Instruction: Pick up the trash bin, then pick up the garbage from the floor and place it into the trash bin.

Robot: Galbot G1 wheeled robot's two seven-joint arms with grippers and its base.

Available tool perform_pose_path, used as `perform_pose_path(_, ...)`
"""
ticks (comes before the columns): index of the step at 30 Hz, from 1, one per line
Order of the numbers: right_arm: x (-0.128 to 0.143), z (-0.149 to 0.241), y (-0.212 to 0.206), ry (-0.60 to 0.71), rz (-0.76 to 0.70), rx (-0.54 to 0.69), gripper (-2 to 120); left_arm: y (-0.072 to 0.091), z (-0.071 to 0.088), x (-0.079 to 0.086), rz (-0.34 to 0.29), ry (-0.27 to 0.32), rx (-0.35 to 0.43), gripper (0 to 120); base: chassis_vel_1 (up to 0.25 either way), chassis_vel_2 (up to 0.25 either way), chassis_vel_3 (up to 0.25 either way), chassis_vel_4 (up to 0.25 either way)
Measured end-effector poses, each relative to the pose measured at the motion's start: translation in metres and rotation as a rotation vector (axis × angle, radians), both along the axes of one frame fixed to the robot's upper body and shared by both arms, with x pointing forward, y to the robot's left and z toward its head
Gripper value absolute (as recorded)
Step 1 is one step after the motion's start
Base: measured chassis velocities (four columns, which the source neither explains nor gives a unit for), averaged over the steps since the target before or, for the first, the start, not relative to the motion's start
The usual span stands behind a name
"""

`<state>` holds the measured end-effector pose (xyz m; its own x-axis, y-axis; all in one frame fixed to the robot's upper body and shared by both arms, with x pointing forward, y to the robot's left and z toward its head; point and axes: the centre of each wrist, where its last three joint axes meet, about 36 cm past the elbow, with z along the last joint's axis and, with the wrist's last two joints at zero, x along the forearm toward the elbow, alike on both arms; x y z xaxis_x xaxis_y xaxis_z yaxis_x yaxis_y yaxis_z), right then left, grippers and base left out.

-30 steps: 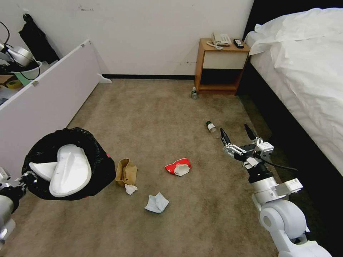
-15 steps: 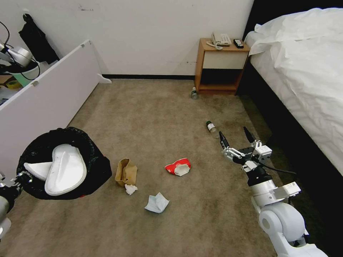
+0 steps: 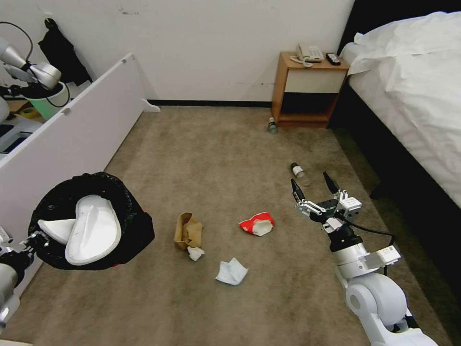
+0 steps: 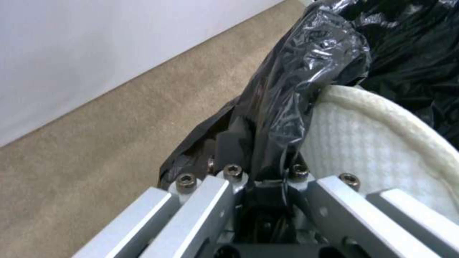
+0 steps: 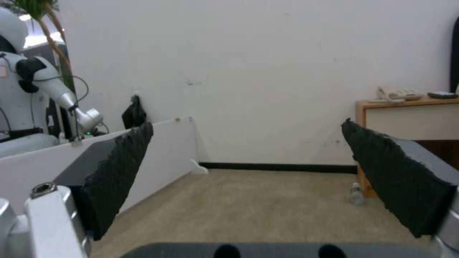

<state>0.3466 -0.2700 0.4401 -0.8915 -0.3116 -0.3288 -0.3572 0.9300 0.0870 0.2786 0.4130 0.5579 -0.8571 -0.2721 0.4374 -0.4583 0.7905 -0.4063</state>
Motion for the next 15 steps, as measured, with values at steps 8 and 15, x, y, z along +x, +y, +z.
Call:
perform_pose_path(8,0.0004,-0.0011,0.0004,0.003,0.003,0.003,100,-0.0021,-0.001,0.0003,-0.008,0.001,-0.004,1,0.034,0.045,-0.022,-0.047)
perform_pose_path(15,0.0006,-0.0022,0.003,0.005,0.01,0.017,100,-0.0076,-0.003,0.0016,-0.025,0.005,-0.009,1,0.066,0.067,-0.075,-0.074)
